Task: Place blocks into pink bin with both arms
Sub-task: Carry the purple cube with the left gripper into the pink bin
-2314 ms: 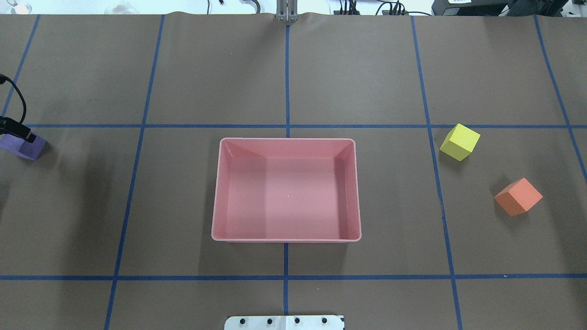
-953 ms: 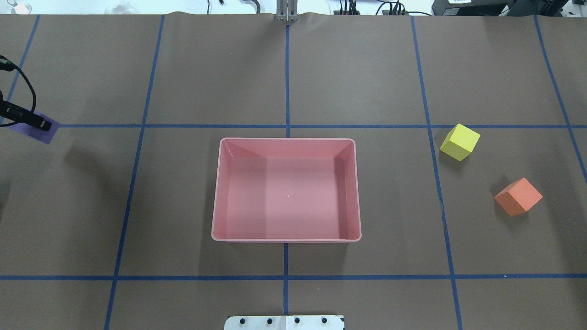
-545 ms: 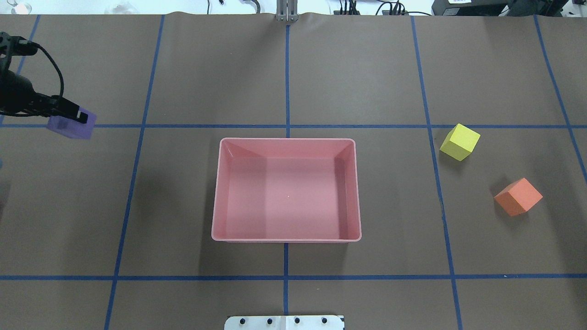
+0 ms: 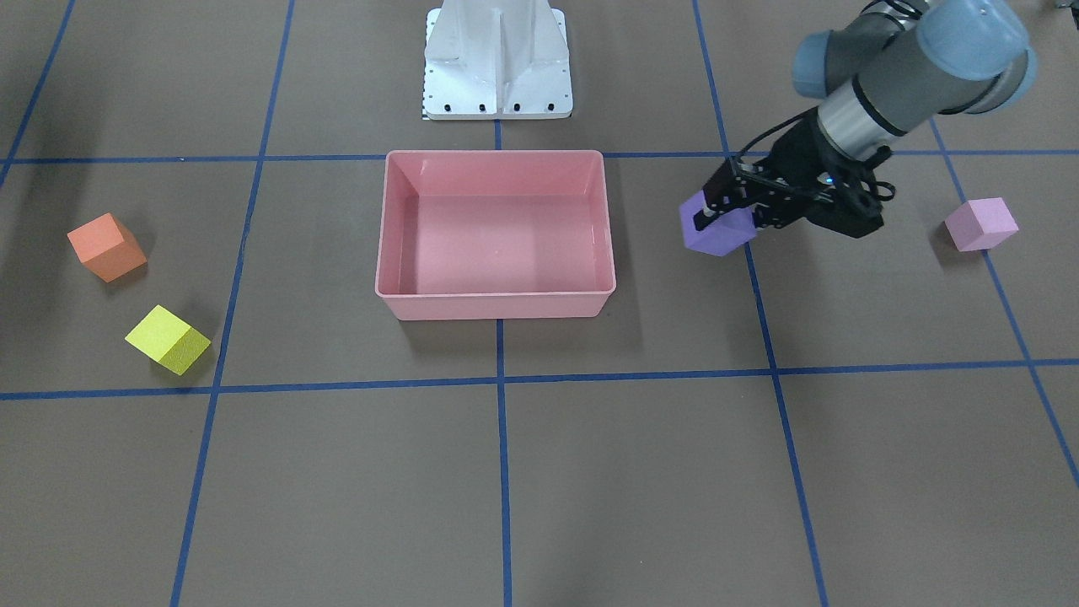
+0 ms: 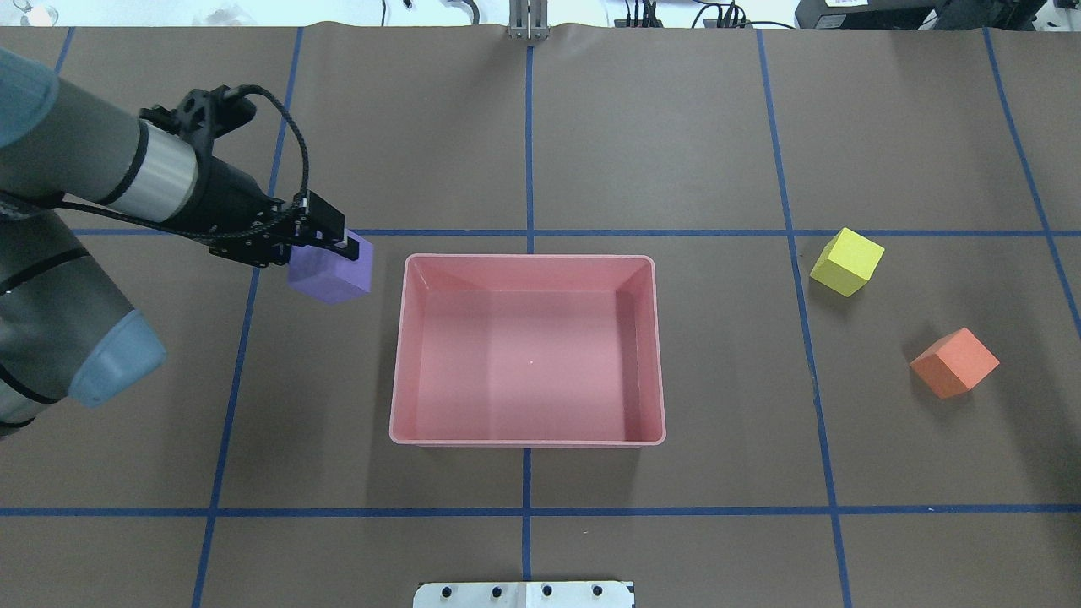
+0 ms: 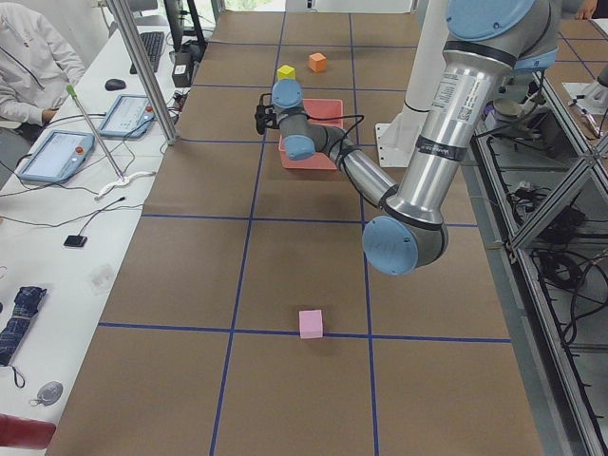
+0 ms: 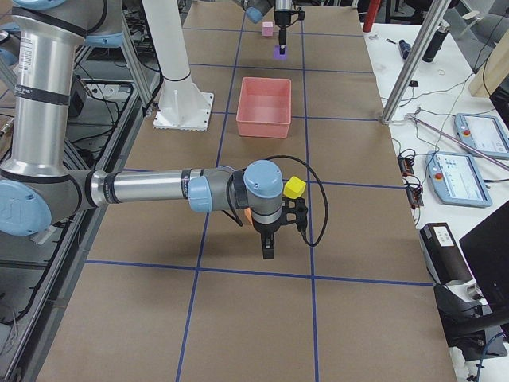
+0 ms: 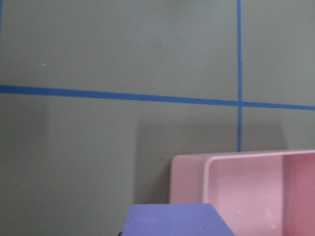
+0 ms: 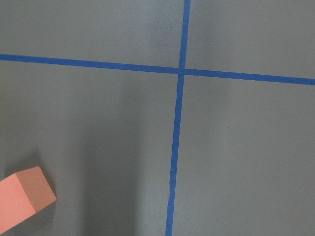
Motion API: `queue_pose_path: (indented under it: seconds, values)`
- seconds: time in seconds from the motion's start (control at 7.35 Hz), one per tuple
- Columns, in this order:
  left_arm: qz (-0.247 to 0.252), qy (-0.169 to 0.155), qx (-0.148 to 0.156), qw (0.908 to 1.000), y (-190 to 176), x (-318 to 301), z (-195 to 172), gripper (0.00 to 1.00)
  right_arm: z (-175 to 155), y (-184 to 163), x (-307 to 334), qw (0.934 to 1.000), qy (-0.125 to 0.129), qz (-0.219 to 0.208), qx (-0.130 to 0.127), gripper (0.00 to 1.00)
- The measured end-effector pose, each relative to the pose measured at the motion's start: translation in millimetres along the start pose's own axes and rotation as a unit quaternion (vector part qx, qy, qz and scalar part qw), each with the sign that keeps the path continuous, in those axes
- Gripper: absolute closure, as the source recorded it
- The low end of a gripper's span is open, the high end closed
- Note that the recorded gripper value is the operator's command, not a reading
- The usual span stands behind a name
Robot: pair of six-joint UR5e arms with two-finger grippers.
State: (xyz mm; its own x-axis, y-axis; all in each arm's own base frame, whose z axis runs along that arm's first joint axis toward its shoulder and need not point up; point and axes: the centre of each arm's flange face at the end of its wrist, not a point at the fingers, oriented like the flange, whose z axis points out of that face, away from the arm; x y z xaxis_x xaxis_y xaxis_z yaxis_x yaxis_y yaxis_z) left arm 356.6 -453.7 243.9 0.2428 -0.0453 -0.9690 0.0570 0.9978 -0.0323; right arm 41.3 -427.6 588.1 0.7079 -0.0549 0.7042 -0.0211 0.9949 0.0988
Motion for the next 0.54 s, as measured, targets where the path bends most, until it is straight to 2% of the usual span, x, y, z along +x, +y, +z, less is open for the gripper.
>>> queue_pose_path:
  seconds: [0.14,0.27,0.54]
  values:
    - [-0.014,0.009,-0.001,0.9999,30,39,36,0.77,1,-12,-20,1.0000,-0.003,0.005,0.002,0.00]
    - [-0.023,0.006,0.004,0.9997,62,74,73,0.01,6,-21,-42,0.9999,-0.008,0.010,0.005,0.00]
    - [-0.023,-0.016,0.026,0.9993,112,119,121,0.00,28,-29,-89,0.9994,-0.024,0.018,0.015,0.00]
